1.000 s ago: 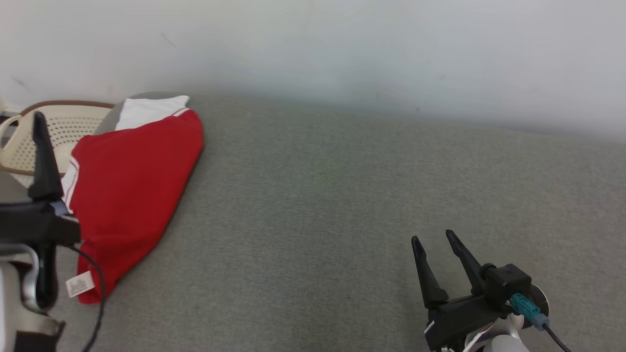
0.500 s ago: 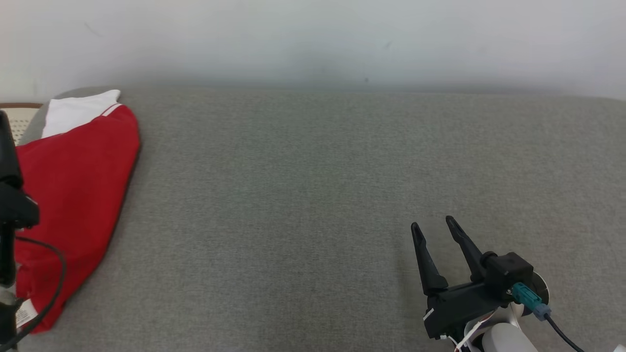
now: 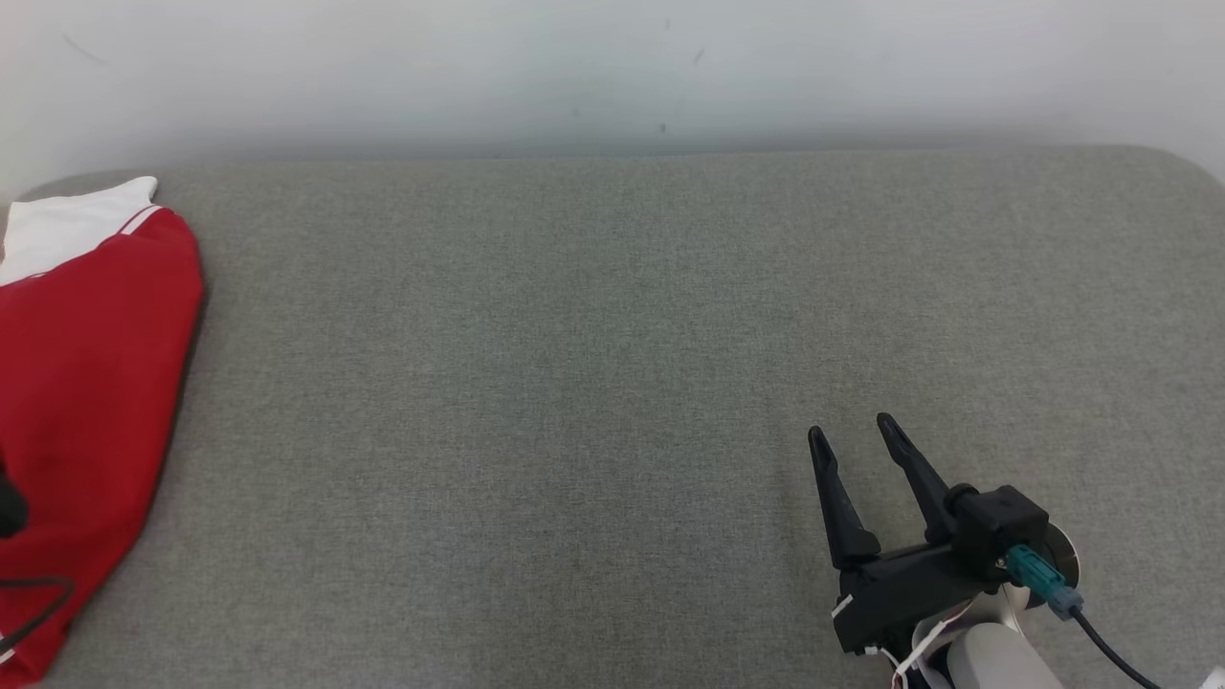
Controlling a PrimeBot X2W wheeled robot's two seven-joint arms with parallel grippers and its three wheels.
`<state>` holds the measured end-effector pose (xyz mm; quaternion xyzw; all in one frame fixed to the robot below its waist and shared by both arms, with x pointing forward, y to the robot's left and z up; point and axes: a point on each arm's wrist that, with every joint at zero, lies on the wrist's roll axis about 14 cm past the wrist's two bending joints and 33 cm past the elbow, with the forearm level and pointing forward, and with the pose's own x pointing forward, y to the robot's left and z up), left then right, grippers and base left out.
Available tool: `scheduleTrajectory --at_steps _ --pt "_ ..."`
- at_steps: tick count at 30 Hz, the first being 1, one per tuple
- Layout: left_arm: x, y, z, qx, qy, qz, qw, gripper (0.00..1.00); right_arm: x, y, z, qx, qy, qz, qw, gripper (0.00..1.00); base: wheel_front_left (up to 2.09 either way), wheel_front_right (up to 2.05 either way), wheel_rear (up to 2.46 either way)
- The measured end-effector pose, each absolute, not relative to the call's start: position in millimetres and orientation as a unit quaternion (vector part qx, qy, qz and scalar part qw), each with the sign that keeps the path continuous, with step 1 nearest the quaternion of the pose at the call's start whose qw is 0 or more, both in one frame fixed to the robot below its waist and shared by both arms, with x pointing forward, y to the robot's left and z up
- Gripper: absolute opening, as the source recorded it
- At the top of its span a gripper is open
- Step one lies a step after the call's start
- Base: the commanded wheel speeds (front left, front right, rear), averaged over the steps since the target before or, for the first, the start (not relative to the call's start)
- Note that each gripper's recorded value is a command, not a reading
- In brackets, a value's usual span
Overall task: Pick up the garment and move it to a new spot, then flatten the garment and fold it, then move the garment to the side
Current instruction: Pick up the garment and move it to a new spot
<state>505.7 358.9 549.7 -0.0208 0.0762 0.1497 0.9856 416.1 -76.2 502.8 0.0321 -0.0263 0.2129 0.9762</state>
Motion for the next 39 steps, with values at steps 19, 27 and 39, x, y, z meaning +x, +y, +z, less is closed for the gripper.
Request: scheduleTrajectory --at_steps 19,27,39 --pt "495 344 435 -0.053 0.283 0.139 0.948 1.00 426 -97 490 0.019 -0.013 0.189 0.982 1.00 0.00 0.00 0.00" --pt "496 340 415 -0.026 0.336 0.126 0.933 1.00 430 -102 481 0.017 0.000 0.184 0.983 1.00 0.00 0.00 0.00" --pt "519 344 449 0.021 0.258 0.118 0.959 0.00 431 -106 484 0.016 -0.004 0.179 0.984 1.00 0.00 0.00 0.00"
